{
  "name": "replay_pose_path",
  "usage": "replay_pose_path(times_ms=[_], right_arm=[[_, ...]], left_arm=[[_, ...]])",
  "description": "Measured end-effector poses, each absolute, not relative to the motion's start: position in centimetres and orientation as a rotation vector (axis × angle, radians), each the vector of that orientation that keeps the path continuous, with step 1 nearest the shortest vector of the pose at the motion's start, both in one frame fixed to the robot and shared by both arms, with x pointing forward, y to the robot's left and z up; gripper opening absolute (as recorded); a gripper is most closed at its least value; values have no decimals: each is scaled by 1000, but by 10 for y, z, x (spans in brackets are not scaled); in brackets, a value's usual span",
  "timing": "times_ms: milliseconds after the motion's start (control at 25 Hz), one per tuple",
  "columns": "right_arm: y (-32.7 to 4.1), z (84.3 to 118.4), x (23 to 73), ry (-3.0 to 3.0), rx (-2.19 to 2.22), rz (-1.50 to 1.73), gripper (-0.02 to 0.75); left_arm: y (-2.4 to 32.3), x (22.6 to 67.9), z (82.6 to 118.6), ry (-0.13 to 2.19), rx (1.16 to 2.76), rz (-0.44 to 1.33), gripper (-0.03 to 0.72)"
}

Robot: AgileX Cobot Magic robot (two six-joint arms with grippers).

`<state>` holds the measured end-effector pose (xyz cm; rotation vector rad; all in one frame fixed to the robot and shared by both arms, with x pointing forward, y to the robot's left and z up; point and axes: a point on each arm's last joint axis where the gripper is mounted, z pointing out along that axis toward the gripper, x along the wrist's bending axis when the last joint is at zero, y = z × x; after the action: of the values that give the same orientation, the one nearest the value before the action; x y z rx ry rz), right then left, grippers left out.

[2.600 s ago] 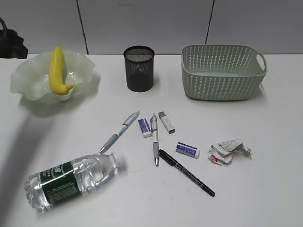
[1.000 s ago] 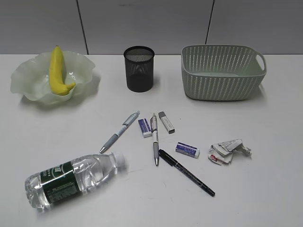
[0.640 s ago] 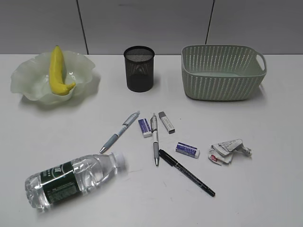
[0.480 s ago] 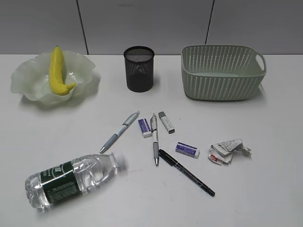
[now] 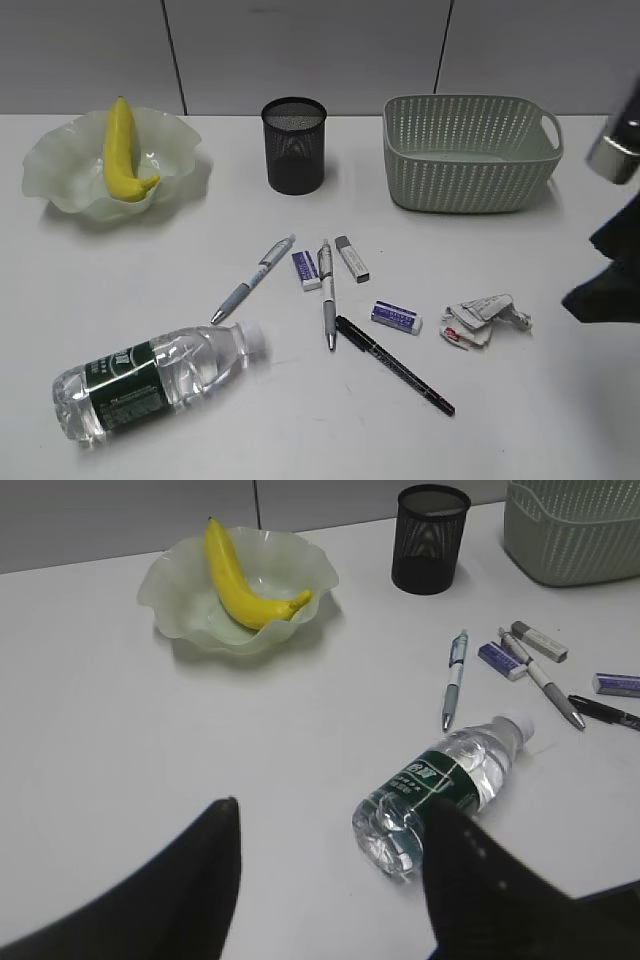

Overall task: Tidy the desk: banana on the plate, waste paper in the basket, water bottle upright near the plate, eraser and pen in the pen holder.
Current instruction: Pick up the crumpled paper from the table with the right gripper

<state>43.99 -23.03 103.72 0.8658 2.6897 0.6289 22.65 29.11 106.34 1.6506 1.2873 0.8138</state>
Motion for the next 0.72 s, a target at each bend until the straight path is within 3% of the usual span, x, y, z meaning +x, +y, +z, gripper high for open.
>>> replay_pose_path(times_ms=[320,720], right_arm=[[-196,984,508,2850,783,496,585],[-181,903,564,3002,841,286,584]], left_arm=[[291,227,1063,1287,1651,814,435],[291,227,1063,1287,1651,814,435]])
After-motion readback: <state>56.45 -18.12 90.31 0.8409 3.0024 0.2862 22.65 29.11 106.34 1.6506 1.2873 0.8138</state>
